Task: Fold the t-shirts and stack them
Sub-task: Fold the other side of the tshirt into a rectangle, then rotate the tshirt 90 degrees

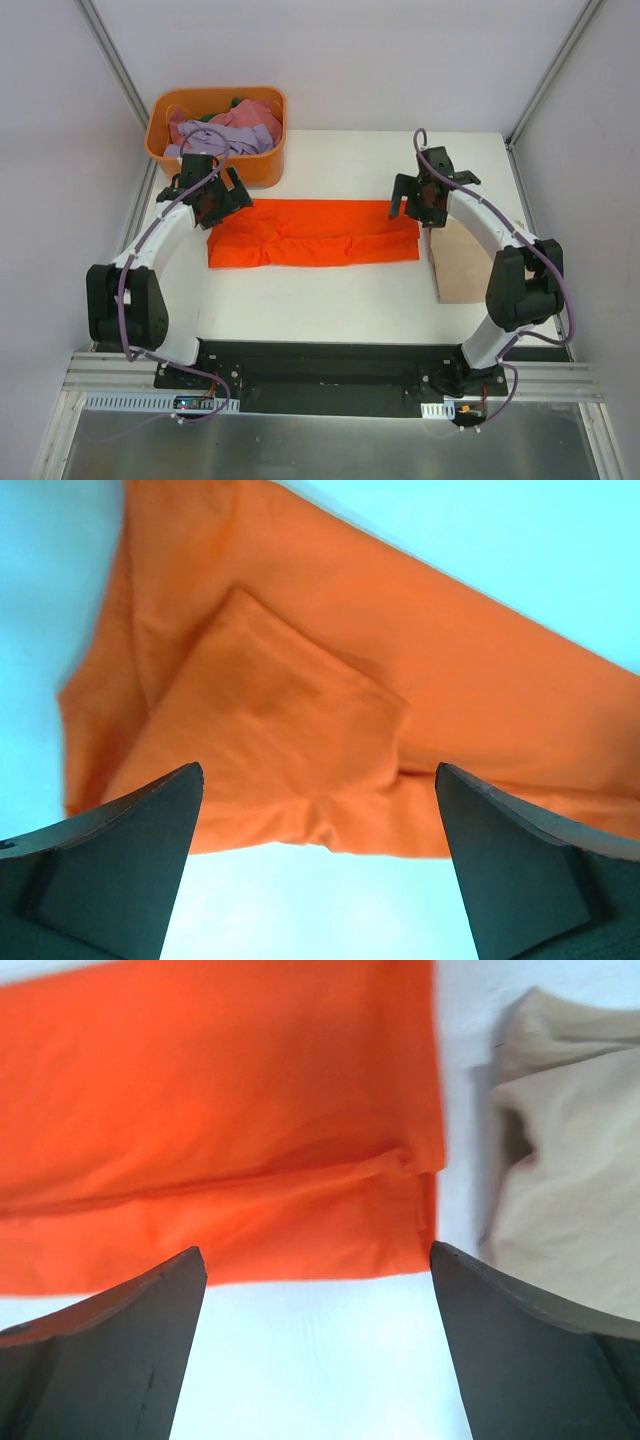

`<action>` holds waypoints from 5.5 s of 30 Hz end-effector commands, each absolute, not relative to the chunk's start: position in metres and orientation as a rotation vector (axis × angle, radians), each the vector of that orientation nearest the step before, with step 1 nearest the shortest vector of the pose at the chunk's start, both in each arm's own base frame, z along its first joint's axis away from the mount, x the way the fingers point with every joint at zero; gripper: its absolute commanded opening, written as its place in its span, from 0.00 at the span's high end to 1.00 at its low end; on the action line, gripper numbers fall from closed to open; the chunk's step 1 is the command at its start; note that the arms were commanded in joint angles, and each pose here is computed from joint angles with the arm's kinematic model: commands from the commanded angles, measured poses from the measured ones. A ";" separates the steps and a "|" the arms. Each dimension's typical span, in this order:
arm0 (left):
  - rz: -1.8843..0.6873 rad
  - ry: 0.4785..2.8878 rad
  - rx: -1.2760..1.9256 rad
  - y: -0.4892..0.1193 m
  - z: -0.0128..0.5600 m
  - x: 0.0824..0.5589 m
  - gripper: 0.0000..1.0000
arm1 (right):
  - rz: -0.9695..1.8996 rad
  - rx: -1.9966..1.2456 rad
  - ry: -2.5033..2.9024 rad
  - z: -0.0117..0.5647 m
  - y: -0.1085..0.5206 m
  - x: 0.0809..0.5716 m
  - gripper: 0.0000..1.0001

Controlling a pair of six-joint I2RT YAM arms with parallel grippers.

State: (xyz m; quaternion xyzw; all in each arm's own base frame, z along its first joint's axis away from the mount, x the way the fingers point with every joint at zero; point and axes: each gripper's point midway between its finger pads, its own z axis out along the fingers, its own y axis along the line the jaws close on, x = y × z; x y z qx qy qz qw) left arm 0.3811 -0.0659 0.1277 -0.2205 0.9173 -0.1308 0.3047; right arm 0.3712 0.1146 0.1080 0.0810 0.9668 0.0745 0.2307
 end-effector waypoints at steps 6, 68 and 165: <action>-0.709 2.485 -0.679 -0.112 0.084 0.352 0.01 | 0.408 -0.082 2.739 0.088 0.203 0.333 0.04; -0.973 2.365 -0.362 -0.343 0.041 0.597 0.01 | 0.996 -0.564 2.997 0.037 0.314 0.139 0.04; -0.571 2.297 -0.245 -0.177 0.124 0.217 0.01 | 0.756 -0.298 2.807 0.049 0.275 0.139 0.87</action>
